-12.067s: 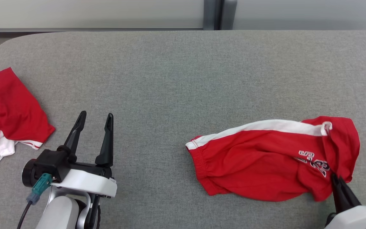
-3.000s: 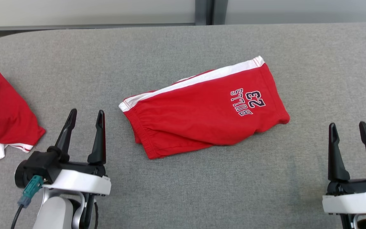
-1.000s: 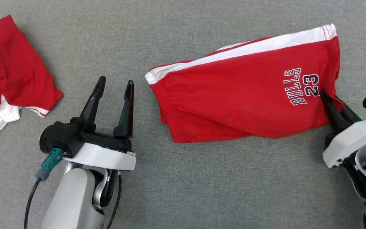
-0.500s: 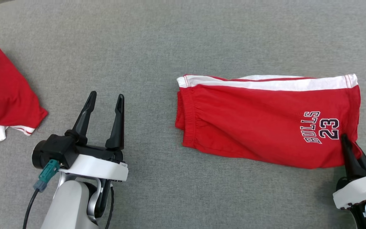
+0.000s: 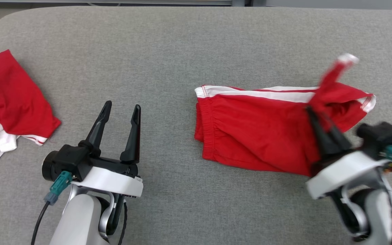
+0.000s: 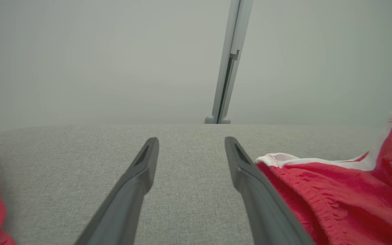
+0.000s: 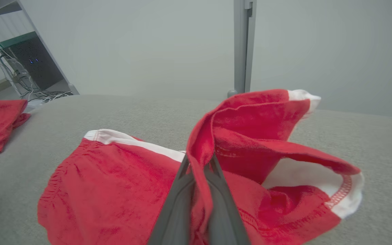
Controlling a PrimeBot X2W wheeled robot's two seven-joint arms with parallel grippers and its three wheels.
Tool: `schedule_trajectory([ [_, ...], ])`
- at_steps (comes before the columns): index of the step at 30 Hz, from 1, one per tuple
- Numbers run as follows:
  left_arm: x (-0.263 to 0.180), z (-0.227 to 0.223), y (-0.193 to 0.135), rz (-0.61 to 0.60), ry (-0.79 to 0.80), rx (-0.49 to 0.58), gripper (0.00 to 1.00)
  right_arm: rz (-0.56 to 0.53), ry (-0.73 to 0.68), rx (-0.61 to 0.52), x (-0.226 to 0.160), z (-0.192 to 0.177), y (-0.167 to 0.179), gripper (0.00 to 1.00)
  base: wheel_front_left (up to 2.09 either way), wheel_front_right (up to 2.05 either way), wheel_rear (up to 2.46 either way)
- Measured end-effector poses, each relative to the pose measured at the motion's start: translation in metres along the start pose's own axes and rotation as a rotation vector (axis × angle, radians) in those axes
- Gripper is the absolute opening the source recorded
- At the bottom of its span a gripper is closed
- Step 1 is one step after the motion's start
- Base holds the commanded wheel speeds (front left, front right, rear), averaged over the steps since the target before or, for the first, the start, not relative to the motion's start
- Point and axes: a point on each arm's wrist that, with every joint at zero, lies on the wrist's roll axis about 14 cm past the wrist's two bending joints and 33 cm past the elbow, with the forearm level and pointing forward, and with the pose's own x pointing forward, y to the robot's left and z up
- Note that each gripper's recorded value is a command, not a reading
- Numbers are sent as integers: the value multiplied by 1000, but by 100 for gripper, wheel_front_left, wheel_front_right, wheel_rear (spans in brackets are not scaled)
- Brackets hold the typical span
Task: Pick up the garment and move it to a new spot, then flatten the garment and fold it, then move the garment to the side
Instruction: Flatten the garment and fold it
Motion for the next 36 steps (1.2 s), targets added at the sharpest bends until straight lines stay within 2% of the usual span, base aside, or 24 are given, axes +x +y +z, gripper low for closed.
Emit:
schedule_trajectory([
  [4,-5,2,3,13,-1,-4,100,197,18,-9,19,3,65,0,0,0,0],
  [8,-10,5,7,33,-4,-14,100,336,72,43,26,-13,118,0,0,0,0],
  [17,-16,3,12,58,5,-25,100,433,176,72,34,-53,157,0,0,0,0],
  [18,-16,3,13,60,5,-25,100,435,168,69,35,-53,158,25,0,0,0],
  [19,-16,3,13,62,5,-25,100,439,148,67,36,-49,159,56,0,0,0],
  [20,-16,3,13,63,4,-25,100,443,121,65,37,-44,160,100,0,0,0],
  [24,-15,6,13,66,-2,-19,100,456,-34,40,35,-13,161,100,0,0,0],
  [25,-15,6,13,66,-2,-19,100,456,-34,40,35,-13,161,100,0,0,0],
  [28,-15,7,13,64,-7,-12,100,430,-136,26,28,9,148,100,0,0,0],
  [34,-16,10,10,54,-15,11,100,216,-279,10,8,39,77,100,0,0,0],
  [35,-15,12,10,53,-21,15,100,168,-289,7,3,40,63,100,0,0,0],
  [36,-14,15,12,54,-31,22,100,64,-307,-3,-8,44,31,100,0,0,0],
])
